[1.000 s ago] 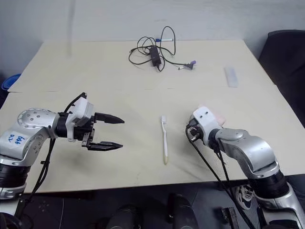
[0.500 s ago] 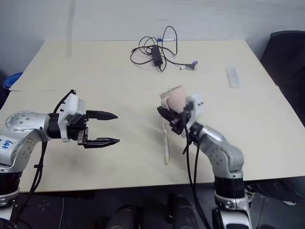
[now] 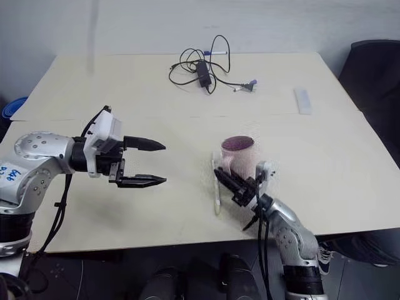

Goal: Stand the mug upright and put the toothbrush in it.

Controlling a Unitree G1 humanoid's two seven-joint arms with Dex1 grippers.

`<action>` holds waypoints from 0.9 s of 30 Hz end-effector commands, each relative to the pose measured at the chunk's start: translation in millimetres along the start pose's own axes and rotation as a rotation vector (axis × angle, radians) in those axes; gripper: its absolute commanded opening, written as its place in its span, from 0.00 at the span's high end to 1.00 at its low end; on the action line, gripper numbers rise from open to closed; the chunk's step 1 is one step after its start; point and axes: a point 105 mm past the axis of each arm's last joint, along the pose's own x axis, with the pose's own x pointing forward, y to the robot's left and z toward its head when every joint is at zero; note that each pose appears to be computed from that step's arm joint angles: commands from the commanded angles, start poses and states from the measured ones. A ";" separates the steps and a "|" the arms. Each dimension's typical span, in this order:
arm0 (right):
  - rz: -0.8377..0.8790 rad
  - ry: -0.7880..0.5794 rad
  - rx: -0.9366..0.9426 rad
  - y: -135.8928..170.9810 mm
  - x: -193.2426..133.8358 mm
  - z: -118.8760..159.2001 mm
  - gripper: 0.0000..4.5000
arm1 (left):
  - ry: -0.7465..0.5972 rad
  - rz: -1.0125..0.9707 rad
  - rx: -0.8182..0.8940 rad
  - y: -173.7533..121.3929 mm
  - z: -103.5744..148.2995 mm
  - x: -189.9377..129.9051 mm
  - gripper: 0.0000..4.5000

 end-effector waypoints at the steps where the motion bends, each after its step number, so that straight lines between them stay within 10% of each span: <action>1: -0.041 -0.025 -0.064 -8.9 -9.6 15.2 0.52 | -0.015 -0.024 0.024 0.1 6.1 0.9 0.00; 6: -0.090 0.017 -0.139 -14.1 -20.5 18.9 0.14 | -0.017 -0.037 0.027 3.4 5.7 3.0 0.00; 21: -0.439 0.345 -0.487 -22.4 -66.7 34.3 0.06 | -0.027 -0.086 0.039 3.7 -0.1 7.5 0.00; 27: -0.336 0.430 -0.414 29.8 -49.4 32.8 0.01 | -0.003 -0.105 0.058 5.7 -3.8 -1.4 0.00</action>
